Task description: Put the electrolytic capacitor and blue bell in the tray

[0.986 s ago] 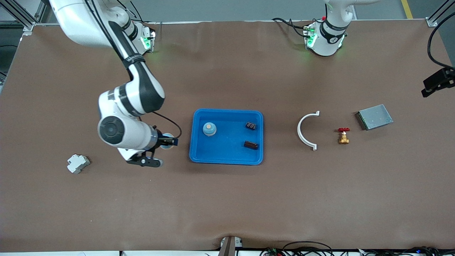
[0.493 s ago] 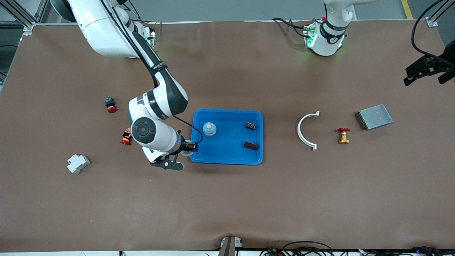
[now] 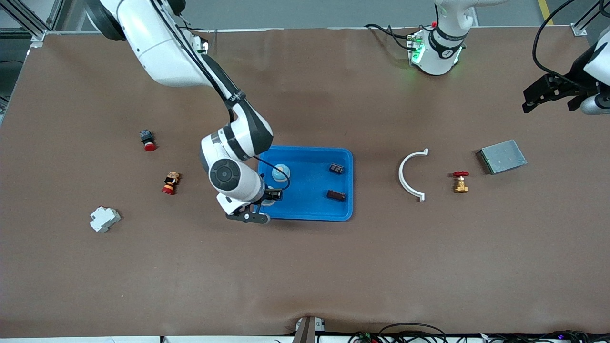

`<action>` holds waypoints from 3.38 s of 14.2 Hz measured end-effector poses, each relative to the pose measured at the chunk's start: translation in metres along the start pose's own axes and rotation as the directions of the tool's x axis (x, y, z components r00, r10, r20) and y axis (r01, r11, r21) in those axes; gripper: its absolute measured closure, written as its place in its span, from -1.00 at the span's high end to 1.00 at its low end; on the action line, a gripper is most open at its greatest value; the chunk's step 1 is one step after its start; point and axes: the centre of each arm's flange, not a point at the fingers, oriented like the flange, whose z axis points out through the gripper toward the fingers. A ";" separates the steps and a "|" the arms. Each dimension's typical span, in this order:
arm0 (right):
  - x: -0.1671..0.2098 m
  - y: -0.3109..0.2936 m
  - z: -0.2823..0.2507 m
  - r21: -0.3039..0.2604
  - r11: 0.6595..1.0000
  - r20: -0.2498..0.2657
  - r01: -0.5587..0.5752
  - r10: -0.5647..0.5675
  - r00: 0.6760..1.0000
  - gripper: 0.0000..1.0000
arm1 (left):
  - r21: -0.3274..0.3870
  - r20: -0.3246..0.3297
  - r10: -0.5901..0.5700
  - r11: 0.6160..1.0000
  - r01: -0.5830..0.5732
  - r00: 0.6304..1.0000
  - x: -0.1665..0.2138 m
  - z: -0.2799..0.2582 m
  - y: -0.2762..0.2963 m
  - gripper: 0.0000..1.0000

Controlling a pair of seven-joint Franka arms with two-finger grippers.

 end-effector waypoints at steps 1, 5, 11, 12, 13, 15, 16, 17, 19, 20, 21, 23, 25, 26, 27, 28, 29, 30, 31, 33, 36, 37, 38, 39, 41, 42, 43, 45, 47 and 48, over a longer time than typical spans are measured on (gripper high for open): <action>-0.001 -0.001 0.009 -0.004 1.000 0.004 0.001 -0.001 1.000 0.37 | 0.000 -0.001 -0.001 1.000 0.001 1.000 -0.001 -0.001 0.000 1.00; -0.005 -0.008 0.025 -0.006 1.000 0.003 0.010 -0.010 1.000 0.37 | 0.000 -0.001 -0.010 1.000 0.010 1.000 -0.002 -0.002 -0.005 1.00; -0.008 -0.012 0.039 -0.003 1.000 -0.005 0.012 -0.012 1.000 0.37 | 0.000 -0.005 -0.005 1.000 0.005 1.000 -0.003 -0.004 -0.004 1.00; -0.008 -0.013 0.040 -0.003 1.000 -0.005 0.013 -0.013 1.000 0.37 | 0.000 -0.005 -0.004 1.000 0.004 1.000 -0.003 -0.004 -0.004 1.00; -0.008 -0.013 0.040 -0.003 1.000 -0.006 0.013 -0.013 1.000 0.37 | 0.000 -0.003 -0.001 1.000 0.001 1.000 -0.003 -0.004 -0.003 1.00; -0.008 -0.013 0.039 -0.003 1.000 -0.006 0.013 -0.013 1.000 0.37 | 0.001 0.002 0.006 1.000 -0.006 1.000 -0.002 -0.001 0.001 1.00; -0.008 -0.014 0.039 -0.002 1.000 -0.008 0.013 -0.013 1.000 0.49 | 0.001 0.004 0.008 1.000 -0.008 1.000 -0.002 0.000 0.002 1.00; -0.007 -0.014 0.037 0.000 1.000 -0.010 0.014 -0.014 1.000 0.66 | 0.001 0.005 0.008 1.000 -0.008 1.000 -0.001 0.000 0.002 1.00; -0.005 -0.018 0.030 0.010 1.000 -0.022 0.016 -0.016 1.000 0.99 | 0.001 0.005 0.007 1.000 -0.007 1.000 -0.001 0.001 0.002 1.00; -0.004 -0.020 0.023 0.016 1.000 -0.029 0.018 -0.018 0.999 0.99 | 0.001 0.006 0.006 1.000 -0.006 1.000 -0.001 0.001 0.001 1.00; -0.004 -0.021 0.013 0.016 1.000 -0.028 0.020 -0.019 0.999 1.00 | 0.001 0.006 0.006 1.000 -0.006 1.000 -0.001 0.001 0.001 1.00; -0.008 -0.022 -0.015 -0.004 1.000 0.001 0.024 -0.024 1.000 1.00 | 0.001 0.007 0.006 1.000 -0.006 1.000 0.000 0.002 0.001 1.00; -0.016 -0.020 -0.065 -0.017 0.999 0.024 0.029 -0.028 0.999 1.00 | 0.001 0.009 0.006 1.000 -0.006 1.000 0.000 0.002 0.001 1.00; -0.022 -0.017 -0.095 -0.024 0.999 0.038 0.031 -0.031 0.999 1.00 | 0.001 0.009 0.006 1.000 -0.006 1.000 0.000 0.003 0.001 1.00; -0.032 -0.012 -0.127 -0.035 0.999 0.057 0.034 -0.032 0.998 1.00 | 0.001 0.009 0.006 1.000 -0.006 1.000 0.000 0.003 0.001 1.00; -0.042 -0.005 -0.158 -0.047 0.998 0.078 0.039 -0.035 0.996 1.00 | 0.001 0.010 0.006 1.000 -0.006 1.000 0.000 0.003 0.001 1.00; -0.051 0.005 -0.188 -0.057 0.997 0.098 0.049 -0.043 0.994 1.00 | 0.001 0.010 0.006 1.000 -0.006 1.000 0.000 0.003 0.001 1.00; -0.059 0.020 -0.217 -0.064 0.996 0.116 0.061 -0.054 0.992 1.00 | 0.001 0.011 0.007 1.000 -0.007 1.000 0.000 0.003 0.001 1.00; -0.064 0.040 -0.246 -0.068 0.995 0.134 0.070 -0.061 0.989 1.00 | 0.001 0.011 0.007 1.000 -0.007 1.000 0.000 0.003 0.001 1.00; -0.074 0.081 -0.296 -0.063 0.996 0.143 0.068 -0.058 0.988 1.00 | 0.001 0.011 0.007 1.000 -0.007 1.000 0.000 0.004 0.002 1.00; -0.098 0.137 -0.347 -0.037 0.997 0.119 0.071 -0.066 0.991 1.00 | 0.001 0.012 0.007 1.000 -0.007 1.000 0.000 0.004 0.002 1.00; -0.106 0.155 -0.358 -0.028 0.997 0.108 0.074 -0.070 0.992 1.00 | 0.001 0.012 0.008 1.000 -0.008 1.000 0.000 0.004 0.002 1.00; -0.113 0.174 -0.369 -0.023 0.996 0.094 0.092 -0.089 0.992 1.00 | 0.001 0.012 0.008 1.000 -0.008 1.000 0.000 0.004 0.002 1.00; -0.117 0.195 -0.378 -0.019 0.995 0.081 0.103 -0.101 0.992 1.00 | 0.001 0.012 0.008 1.000 -0.008 1.000 0.000 0.004 0.002 1.00; -0.116 0.240 -0.391 -0.009 0.997 0.065 0.078 -0.077 0.995 1.00 | 0.001 0.012 0.008 1.000 -0.008 1.000 0.000 0.004 0.002 1.00; -0.113 0.261 -0.394 -0.004 0.998 0.064 0.061 -0.061 0.996 1.00 | 0.001 0.012 0.008 1.000 -0.008 1.000 0.000 0.004 0.002 1.00; -0.109 0.281 -0.396 0.001 0.999 0.063 0.051 -0.051 0.997 1.00 | 0.001 0.012 0.008 1.000 -0.008 1.000 0.000 0.004 0.002 1.00; -0.100 0.319 -0.399 0.013 0.999 0.059 0.043 -0.044 0.997 1.00 | 0.001 0.012 0.007 1.000 -0.007 1.000 0.000 0.004 0.002 1.00; -0.094 0.354 -0.402 -0.004 1.000 0.050 0.021 -0.021 0.999 1.00 | 0.001 0.012 0.006 1.000 -0.006 1.000 0.000 0.004 0.001 1.00; -0.092 0.367 -0.404 -0.026 1.000 0.039 0.008 -0.007 0.999 1.00 | 0.001 0.012 0.006 1.000 -0.006 1.000 0.000 0.004 0.001 1.00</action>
